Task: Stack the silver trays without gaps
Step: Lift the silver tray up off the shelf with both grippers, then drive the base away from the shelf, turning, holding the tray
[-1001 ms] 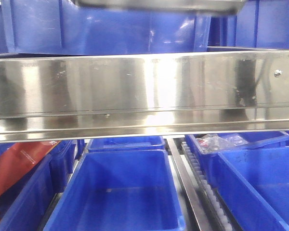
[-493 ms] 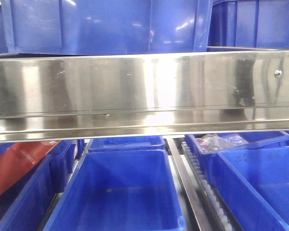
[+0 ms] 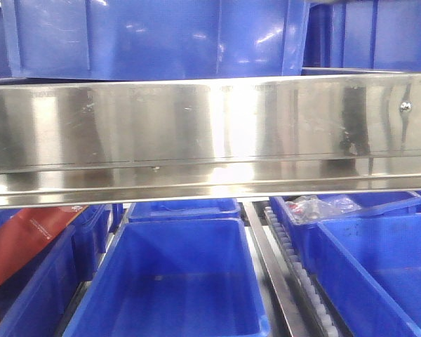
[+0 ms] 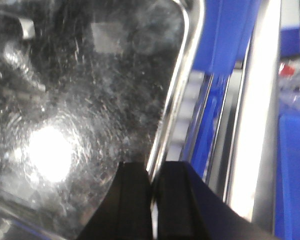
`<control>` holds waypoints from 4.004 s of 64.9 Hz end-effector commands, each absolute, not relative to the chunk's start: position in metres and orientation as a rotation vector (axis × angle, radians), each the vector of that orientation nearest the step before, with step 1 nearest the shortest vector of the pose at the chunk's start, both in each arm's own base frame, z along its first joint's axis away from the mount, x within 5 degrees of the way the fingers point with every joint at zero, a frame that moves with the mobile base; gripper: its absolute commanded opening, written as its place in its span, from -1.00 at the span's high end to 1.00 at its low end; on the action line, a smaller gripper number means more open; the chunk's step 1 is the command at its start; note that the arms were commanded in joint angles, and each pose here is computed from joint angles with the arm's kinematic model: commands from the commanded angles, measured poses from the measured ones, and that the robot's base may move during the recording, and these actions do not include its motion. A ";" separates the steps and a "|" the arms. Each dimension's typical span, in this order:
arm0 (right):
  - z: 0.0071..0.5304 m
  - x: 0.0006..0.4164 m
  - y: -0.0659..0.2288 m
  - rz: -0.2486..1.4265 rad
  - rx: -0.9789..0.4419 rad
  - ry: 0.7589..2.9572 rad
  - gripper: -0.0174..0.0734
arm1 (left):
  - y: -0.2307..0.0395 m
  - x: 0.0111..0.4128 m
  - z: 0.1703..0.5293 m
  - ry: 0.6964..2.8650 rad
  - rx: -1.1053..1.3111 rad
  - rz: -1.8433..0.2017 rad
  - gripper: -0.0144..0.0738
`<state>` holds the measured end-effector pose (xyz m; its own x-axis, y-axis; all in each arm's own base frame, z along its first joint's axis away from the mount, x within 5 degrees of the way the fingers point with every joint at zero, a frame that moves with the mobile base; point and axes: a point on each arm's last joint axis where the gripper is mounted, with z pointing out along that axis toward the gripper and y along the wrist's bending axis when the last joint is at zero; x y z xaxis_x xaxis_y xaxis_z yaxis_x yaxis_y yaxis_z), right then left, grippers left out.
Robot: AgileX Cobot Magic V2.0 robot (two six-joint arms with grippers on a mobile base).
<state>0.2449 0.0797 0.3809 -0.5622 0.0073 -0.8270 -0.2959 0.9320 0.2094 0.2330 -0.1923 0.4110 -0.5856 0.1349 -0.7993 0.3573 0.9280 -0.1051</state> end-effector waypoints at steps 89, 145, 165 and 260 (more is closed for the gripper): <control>0.386 0.247 0.075 0.351 -0.217 2.062 0.76 | -0.180 0.234 0.420 2.137 0.357 -0.229 0.72; 0.386 0.247 0.075 0.351 -0.217 2.062 0.76 | -0.181 0.235 0.423 2.103 0.368 -0.221 0.72; 0.386 0.247 0.075 0.351 -0.217 2.062 0.76 | -0.180 0.236 0.423 2.093 0.373 -0.202 0.72; 0.386 0.247 0.075 0.351 -0.217 2.062 0.76 | -0.180 0.236 0.423 2.091 0.374 -0.204 0.72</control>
<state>0.2470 0.0807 0.3833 -0.5319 0.0390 -0.8459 -0.2963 0.9272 0.2291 0.2353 -0.1905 0.4161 -0.5302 0.1519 -0.8341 0.3667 0.9281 -0.0640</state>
